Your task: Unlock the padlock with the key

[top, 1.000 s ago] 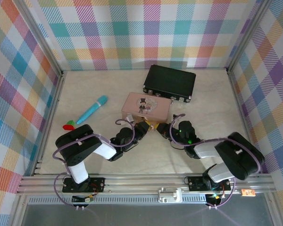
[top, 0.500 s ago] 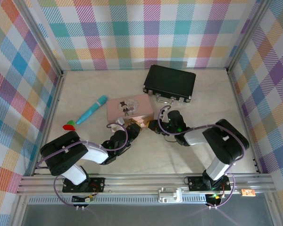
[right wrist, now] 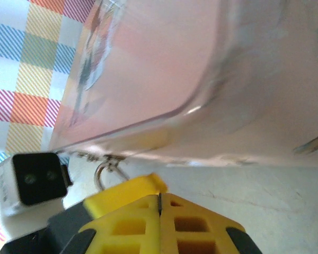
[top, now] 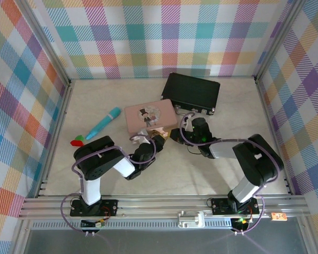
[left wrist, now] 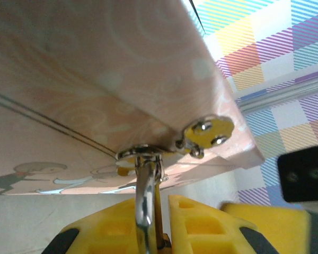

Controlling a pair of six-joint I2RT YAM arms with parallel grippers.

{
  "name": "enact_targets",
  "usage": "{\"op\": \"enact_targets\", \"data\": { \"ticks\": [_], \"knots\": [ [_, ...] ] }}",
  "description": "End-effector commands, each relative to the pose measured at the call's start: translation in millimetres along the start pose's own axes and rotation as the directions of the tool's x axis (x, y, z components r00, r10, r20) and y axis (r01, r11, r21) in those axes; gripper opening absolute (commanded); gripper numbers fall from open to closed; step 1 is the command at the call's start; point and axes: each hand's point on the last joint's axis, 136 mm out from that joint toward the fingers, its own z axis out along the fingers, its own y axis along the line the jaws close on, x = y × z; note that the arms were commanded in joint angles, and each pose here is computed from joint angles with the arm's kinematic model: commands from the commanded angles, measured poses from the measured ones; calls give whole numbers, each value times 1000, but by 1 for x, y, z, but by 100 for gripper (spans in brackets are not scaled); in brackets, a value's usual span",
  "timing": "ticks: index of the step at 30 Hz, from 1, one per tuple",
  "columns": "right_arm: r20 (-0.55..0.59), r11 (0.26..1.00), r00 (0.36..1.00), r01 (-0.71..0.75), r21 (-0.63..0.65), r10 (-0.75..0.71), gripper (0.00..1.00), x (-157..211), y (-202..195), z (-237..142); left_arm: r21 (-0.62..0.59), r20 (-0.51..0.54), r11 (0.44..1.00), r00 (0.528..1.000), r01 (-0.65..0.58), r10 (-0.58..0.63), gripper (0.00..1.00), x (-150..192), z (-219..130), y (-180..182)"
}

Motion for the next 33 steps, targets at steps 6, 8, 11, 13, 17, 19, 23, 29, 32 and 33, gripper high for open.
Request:
{"op": "enact_targets", "data": {
  "ticks": [6,8,11,13,17,19,23,29,32,33],
  "knots": [
    [4,996,997,79,47,-79,0,8,12,-38,99,42,995,999,24,-28,43,-14,6,-25],
    [11,995,996,88,46,-88,0,6,17,-44,95,32,995,999,40,-43,48,-13,1,-22],
    [23,994,994,109,33,-110,0,2,28,-50,90,18,994,998,55,-57,53,-15,-10,-19],
    [30,993,992,118,24,-119,0,-2,34,-52,87,10,994,998,61,-62,58,-17,-19,-18],
    [32,994,994,107,-6,-107,0,-6,45,-52,88,6,992,996,87,-88,60,-25,-33,-24],
    [42,997,996,76,-15,-75,0,-10,49,-52,106,-4,990,996,91,-91,60,-30,-39,-37],
    [85,997,996,21,-80,-14,0,-22,68,-56,114,-56,990,995,88,-82,60,-34,-44,-66],
    [175,977,973,-117,-176,148,0,-42,77,-57,127,-97,983,988,130,-118,53,-38,-44,-96],
    [202,962,961,-138,-237,188,0,-49,85,-55,158,-110,974,984,159,-143,51,-36,-39,-106],
    [211,958,958,-142,-250,197,0,-52,86,-56,158,-116,973,982,168,-151,50,-35,-36,-107]
  ]
}}
